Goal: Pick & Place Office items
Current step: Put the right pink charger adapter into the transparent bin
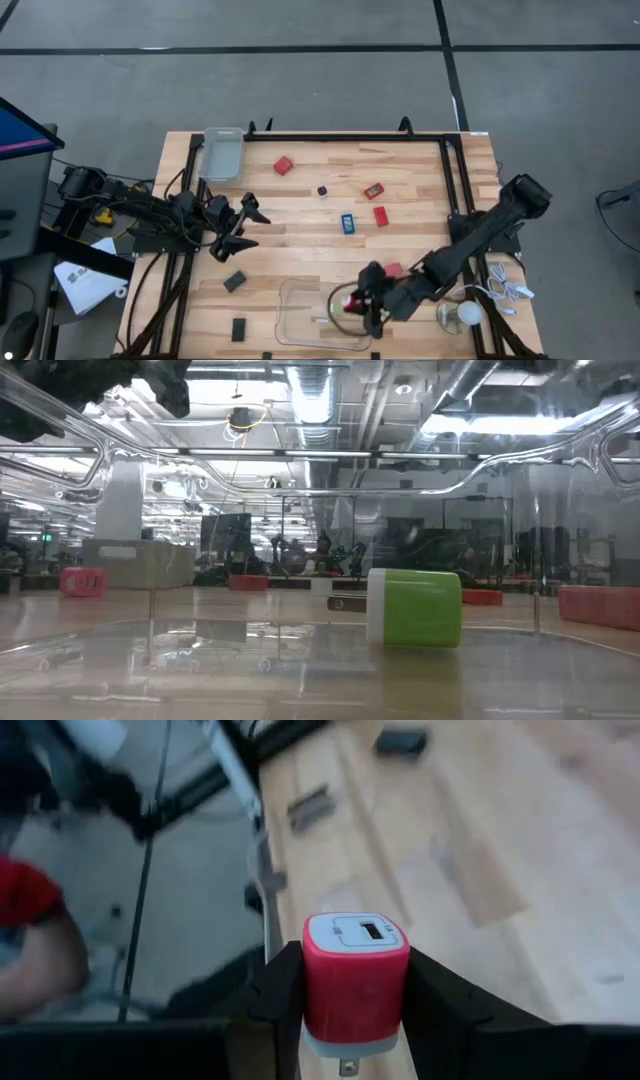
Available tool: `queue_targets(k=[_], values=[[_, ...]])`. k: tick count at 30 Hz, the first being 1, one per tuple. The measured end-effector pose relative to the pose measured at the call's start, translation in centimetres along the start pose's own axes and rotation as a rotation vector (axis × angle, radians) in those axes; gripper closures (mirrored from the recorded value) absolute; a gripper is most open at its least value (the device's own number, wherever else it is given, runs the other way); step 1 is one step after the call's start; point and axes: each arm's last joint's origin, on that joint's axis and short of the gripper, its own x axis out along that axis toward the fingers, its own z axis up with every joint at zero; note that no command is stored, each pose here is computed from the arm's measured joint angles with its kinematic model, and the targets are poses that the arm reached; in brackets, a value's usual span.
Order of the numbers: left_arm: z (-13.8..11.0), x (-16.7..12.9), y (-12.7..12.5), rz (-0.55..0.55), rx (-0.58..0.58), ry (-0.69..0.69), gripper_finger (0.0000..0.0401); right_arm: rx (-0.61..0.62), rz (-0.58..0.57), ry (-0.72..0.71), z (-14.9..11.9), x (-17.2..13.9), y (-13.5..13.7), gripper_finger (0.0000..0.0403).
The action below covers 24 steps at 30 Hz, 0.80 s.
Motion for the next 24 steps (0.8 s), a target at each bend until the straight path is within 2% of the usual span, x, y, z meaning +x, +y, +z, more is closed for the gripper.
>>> queue_targets(k=[5,14,20,24], values=[[0.0,0.0,0.0,0.000,-0.016,0.000,0.0105,-0.064,-0.041,0.076,-0.5,2.9,1.1,0.0280],[0.0,0.0,0.0,0.000,-0.016,0.000,0.0105,-0.188,-0.260,0.260,0.1,6.7,4.4,0.0280],[0.0,0.0,0.0,0.000,-0.016,0.000,0.0105,-0.225,-0.424,0.392,-1.4,9.0,3.9,0.0280],[0.0,0.0,0.0,0.000,-0.016,0.000,0.0105,-0.216,-0.431,0.439,-2.1,9.7,3.6,0.0280]])
